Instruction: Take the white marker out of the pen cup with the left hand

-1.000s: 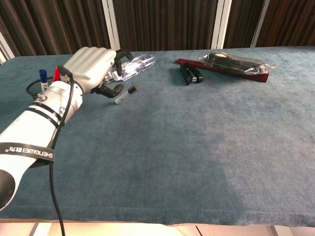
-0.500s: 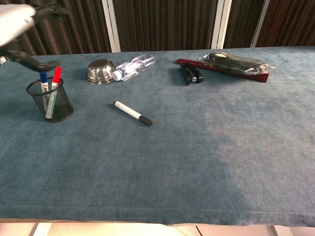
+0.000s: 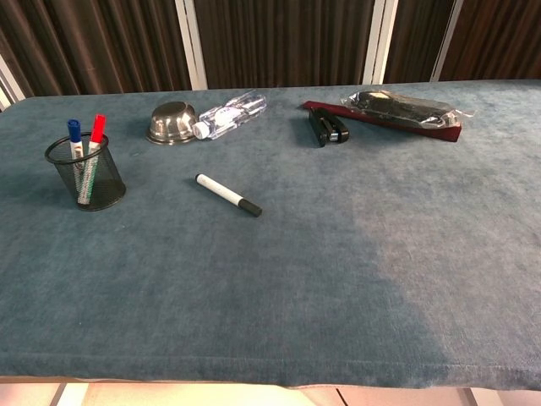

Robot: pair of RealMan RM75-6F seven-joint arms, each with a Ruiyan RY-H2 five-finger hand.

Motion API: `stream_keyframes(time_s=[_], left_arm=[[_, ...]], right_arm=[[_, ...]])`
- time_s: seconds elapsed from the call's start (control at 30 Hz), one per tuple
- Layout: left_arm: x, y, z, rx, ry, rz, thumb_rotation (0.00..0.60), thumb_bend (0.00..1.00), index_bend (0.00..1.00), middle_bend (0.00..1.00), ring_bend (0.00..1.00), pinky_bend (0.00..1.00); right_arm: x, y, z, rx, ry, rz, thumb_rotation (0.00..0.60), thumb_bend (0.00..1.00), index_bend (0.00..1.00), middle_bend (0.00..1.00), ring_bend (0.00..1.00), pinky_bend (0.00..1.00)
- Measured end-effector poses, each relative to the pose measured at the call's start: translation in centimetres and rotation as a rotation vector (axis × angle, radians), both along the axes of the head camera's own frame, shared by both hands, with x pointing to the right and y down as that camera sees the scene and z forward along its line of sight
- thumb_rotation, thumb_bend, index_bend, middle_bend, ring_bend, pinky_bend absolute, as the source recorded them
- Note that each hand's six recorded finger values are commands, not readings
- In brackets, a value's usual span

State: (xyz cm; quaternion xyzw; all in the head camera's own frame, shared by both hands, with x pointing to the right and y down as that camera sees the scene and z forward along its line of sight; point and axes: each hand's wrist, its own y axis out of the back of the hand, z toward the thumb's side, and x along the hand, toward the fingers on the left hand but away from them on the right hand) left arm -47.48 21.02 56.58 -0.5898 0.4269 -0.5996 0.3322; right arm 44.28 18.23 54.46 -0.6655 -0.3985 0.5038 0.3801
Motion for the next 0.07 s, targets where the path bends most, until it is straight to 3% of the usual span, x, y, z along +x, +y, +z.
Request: stream_keyframes(time_s=[0.07], left_arm=[[-0.82,2.05,-0.89,0.010,0.001,-0.012,0.600,0.32,0.08,0.12,0.05,0.03]], right_arm=[[-0.13,0.15,0.01,0.005,0.001,-0.004,0.600,0.00,0.00,0.08,0.00,0.13]])
